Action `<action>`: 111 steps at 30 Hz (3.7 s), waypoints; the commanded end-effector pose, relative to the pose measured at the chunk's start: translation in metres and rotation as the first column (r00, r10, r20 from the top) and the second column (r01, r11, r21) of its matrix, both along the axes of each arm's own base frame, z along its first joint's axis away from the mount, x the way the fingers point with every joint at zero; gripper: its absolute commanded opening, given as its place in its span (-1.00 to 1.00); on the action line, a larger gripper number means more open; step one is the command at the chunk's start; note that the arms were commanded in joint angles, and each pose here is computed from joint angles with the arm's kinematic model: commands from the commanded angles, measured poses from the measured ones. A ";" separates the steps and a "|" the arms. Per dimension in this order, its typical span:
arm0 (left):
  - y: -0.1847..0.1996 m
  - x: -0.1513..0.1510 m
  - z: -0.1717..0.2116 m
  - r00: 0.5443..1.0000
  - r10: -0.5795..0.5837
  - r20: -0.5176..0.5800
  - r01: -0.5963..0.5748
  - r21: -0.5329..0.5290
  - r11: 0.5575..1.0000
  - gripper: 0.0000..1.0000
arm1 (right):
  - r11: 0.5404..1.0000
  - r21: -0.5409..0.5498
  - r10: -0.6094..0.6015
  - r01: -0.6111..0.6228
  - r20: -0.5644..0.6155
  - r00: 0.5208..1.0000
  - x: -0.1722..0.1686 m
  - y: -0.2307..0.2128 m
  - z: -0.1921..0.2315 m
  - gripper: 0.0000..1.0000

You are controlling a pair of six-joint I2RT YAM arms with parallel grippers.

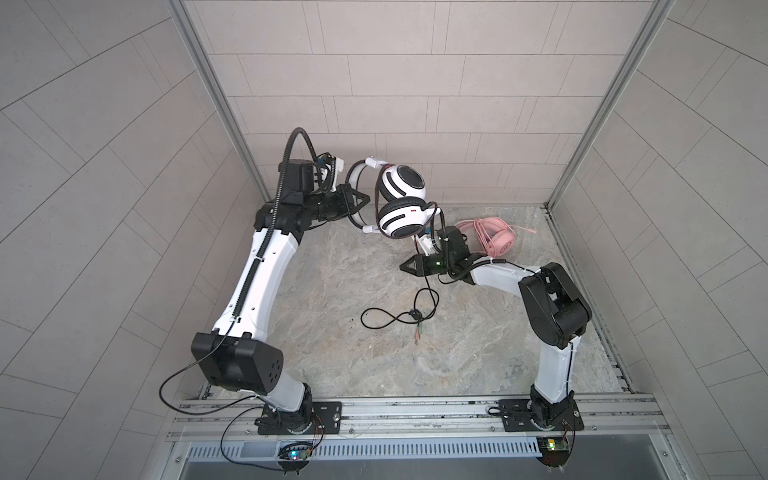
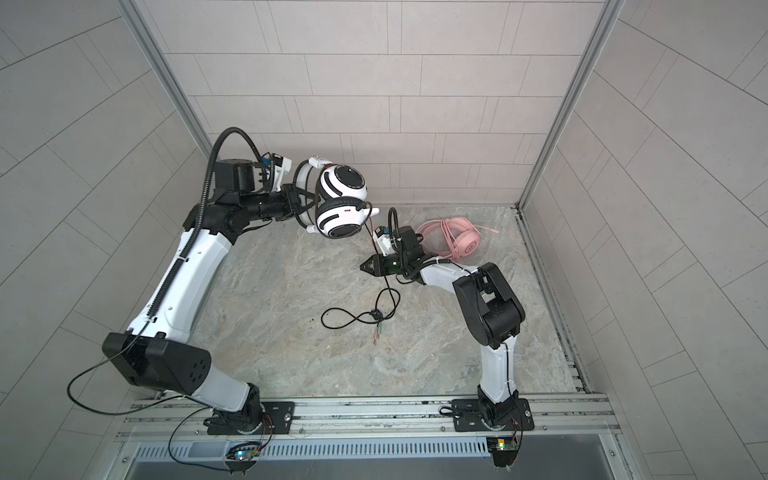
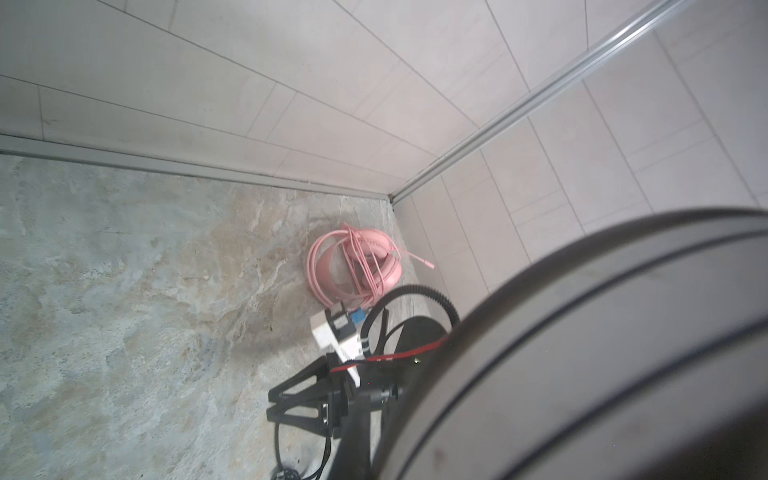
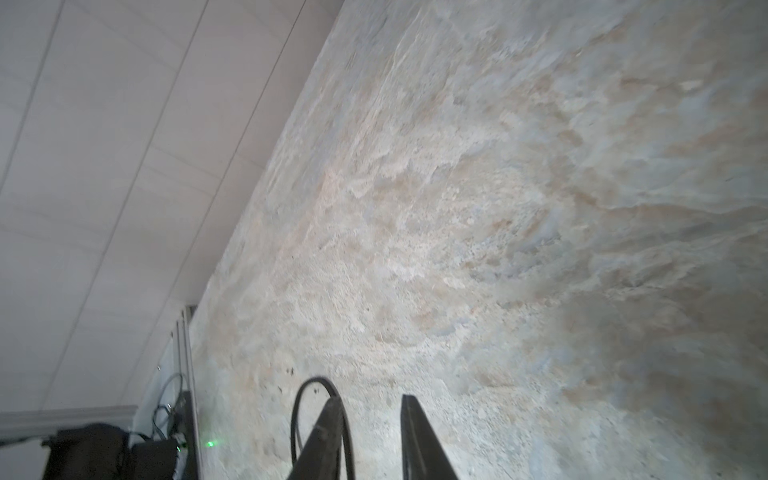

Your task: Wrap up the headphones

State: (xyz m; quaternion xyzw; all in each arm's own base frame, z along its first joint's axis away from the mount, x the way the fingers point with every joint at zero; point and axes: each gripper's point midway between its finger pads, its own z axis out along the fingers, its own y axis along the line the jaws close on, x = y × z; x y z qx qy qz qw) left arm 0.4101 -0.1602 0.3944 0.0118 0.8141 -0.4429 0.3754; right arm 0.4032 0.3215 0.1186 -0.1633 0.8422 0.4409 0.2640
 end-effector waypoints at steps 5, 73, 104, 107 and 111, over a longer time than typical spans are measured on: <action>0.025 0.014 0.051 0.991 0.099 0.093 -0.085 -0.139 0.987 -1.00 | 0.999 0.031 -0.006 0.006 0.003 1.000 -0.015 0.002 -0.007 -0.80; -0.004 0.014 -0.077 0.967 0.085 0.238 -0.229 0.681 0.695 -1.00 | 0.917 -0.248 -0.052 0.312 0.702 0.710 -0.055 -0.102 0.352 -1.00; -0.082 -0.079 -0.016 0.941 -0.301 0.155 0.246 0.298 0.922 -1.00 | 0.985 -0.088 -0.119 0.150 0.286 0.951 0.027 -0.087 0.158 -0.79; -0.087 -0.079 -0.007 0.936 -0.308 0.172 0.260 0.252 0.932 -1.00 | 0.988 -0.064 -0.121 0.143 0.264 0.957 0.027 -0.079 0.145 -0.78; -0.092 -0.079 0.007 0.933 -0.305 0.191 0.268 0.200 0.943 -1.00 | 0.988 -0.031 -0.142 0.153 0.242 0.960 0.029 -0.071 0.129 -0.77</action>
